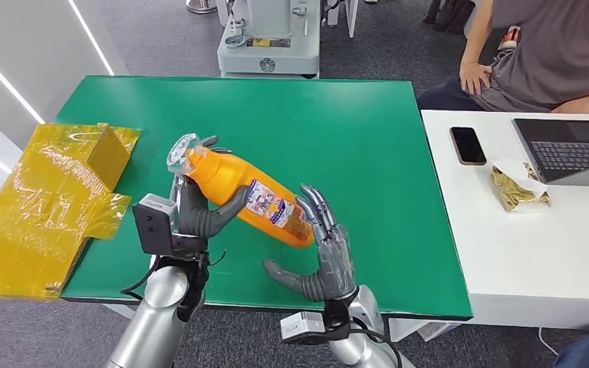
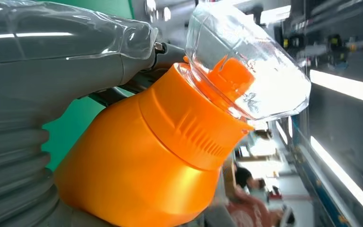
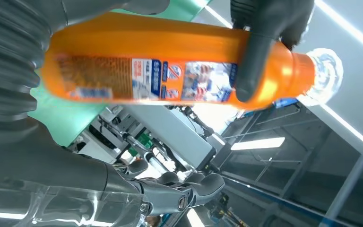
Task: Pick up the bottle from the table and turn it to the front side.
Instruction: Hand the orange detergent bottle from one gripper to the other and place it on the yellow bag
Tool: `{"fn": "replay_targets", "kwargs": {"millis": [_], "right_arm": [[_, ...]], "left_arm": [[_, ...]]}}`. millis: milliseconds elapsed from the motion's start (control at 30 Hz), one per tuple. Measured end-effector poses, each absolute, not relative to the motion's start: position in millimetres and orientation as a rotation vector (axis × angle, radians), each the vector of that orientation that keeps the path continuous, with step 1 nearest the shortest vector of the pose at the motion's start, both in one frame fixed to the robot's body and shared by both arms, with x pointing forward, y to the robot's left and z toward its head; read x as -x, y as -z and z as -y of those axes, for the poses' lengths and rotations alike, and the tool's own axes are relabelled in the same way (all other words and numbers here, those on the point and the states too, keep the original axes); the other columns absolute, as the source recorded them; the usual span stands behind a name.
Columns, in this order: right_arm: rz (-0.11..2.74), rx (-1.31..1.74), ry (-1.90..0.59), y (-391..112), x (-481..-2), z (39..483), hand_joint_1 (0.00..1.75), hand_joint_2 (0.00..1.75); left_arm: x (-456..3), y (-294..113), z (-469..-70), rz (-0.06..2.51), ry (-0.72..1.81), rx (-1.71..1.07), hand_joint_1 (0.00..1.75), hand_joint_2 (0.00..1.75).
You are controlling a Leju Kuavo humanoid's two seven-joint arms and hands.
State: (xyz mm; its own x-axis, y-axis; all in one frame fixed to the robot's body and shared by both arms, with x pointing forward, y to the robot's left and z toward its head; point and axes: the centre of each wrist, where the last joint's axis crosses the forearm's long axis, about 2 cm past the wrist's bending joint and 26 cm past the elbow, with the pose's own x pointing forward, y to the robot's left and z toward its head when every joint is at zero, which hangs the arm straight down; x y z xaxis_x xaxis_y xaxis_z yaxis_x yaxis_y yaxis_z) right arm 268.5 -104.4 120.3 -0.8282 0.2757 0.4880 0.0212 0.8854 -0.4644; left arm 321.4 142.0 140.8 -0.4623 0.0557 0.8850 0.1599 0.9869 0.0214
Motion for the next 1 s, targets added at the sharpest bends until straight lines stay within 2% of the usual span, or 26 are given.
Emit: {"fn": "replay_targets", "kwargs": {"millis": [167, 400, 533, 667, 867, 1000], "right_arm": [[2.502, 0.199, -0.589, -119, -250, 99, 0.00, 1.75], [2.465, 0.160, -0.498, -116, -232, 98, 0.00, 1.75], [2.458, 0.151, -0.475, -116, -231, 98, 0.00, 1.75], [2.443, 0.139, -0.447, -115, -229, 97, 0.00, 1.75], [2.424, 0.122, -0.414, -114, -224, 95, 0.00, 1.75], [2.420, 0.114, -0.395, -115, -220, 94, 0.00, 1.75]], "left_arm": [[-325, -137, -162, 2.060, 0.225, -0.100, 1.75, 1.75], [-342, -136, -243, 2.047, 0.374, -0.579, 1.75, 1.75], [-348, -140, -274, 2.031, 0.447, -0.802, 1.75, 1.75], [-357, -150, -306, 1.969, 0.631, -1.149, 1.75, 1.75], [-370, -173, -362, 1.731, 1.084, -1.737, 1.75, 1.75], [-376, -188, -388, 1.634, 1.145, -1.890, 1.75, 1.75]]}}
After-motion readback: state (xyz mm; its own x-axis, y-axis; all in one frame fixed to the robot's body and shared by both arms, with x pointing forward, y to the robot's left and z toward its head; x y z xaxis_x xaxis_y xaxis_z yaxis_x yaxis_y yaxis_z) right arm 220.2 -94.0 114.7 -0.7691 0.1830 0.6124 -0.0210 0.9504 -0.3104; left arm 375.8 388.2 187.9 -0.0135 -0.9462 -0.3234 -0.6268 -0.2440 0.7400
